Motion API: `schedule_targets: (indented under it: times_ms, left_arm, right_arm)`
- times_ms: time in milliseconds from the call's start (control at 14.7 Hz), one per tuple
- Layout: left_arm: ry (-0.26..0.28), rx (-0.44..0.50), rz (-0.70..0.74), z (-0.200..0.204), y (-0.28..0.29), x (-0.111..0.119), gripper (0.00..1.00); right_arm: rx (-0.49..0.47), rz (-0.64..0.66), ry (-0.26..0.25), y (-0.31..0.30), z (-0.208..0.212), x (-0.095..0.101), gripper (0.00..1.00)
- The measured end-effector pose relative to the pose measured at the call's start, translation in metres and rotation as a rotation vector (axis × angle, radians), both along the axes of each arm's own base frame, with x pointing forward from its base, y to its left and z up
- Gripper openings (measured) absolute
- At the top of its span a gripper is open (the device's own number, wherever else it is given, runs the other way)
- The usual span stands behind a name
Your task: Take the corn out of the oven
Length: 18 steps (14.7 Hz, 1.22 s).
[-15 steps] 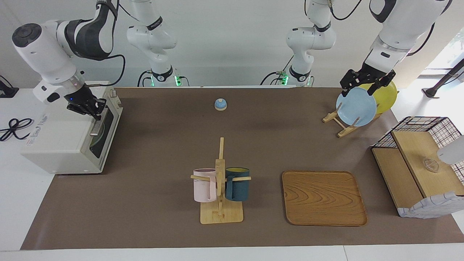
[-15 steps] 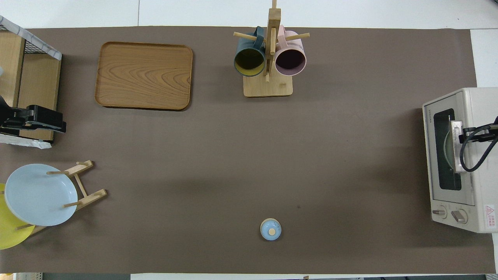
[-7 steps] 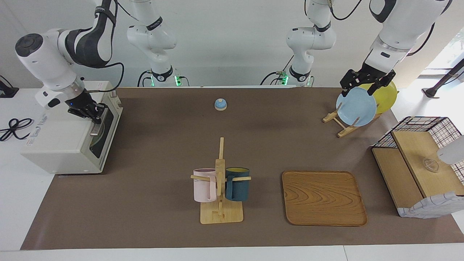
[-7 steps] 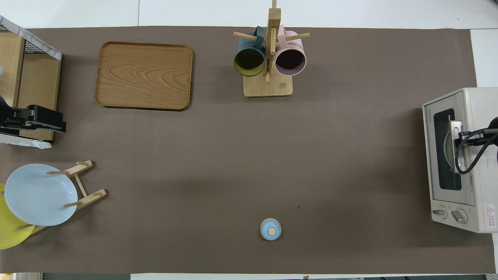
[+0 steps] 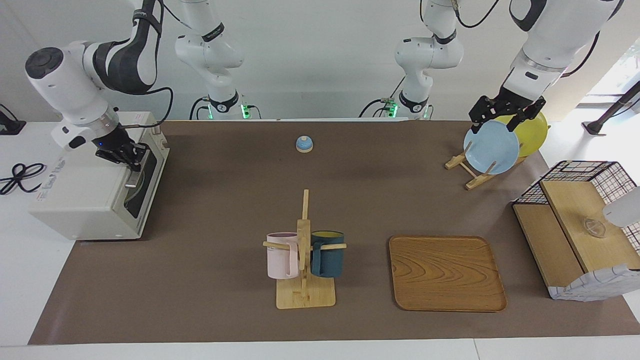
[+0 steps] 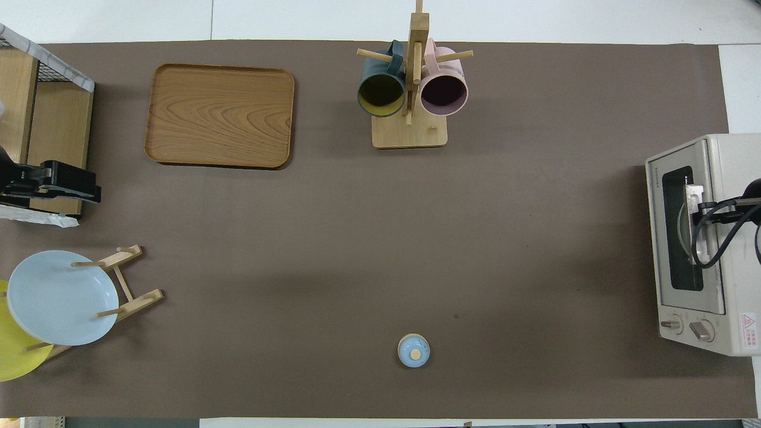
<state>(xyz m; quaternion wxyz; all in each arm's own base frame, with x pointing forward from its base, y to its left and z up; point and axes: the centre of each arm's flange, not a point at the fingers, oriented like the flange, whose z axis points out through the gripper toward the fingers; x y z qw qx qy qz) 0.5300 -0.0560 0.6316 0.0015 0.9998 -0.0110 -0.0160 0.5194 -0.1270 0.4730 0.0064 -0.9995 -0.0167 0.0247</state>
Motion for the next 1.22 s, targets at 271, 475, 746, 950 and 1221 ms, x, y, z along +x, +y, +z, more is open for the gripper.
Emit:
schedule_targets:
  times_ms: [271,475,746,950,1221]
  left_arm:
    - [0.000,0.000,0.000,0.000,0.000,0.000,1.00]
    - [0.000,0.000,0.000,0.000,0.000,0.000,1.00]
    - [0.000,0.000,0.000,0.000,0.000,0.000,1.00]
    - [0.000,0.000,0.000,0.000,0.000,0.000,1.00]
    - [0.000,0.000,0.000,0.000,0.000,0.000,1.00]
  right_arm:
    - [0.002,0.043,0.011,0.026,-0.007,0.003,0.01]
    - [0.007,0.071,0.005,0.054,-0.022,0.004,0.01]
    - [0.028,0.099,-0.004,0.083,-0.048,0.004,0.01]
    - [0.029,0.121,-0.011,0.103,-0.076,0.011,0.01]
    - [0.021,0.137,-0.044,0.125,-0.119,0.011,0.01]
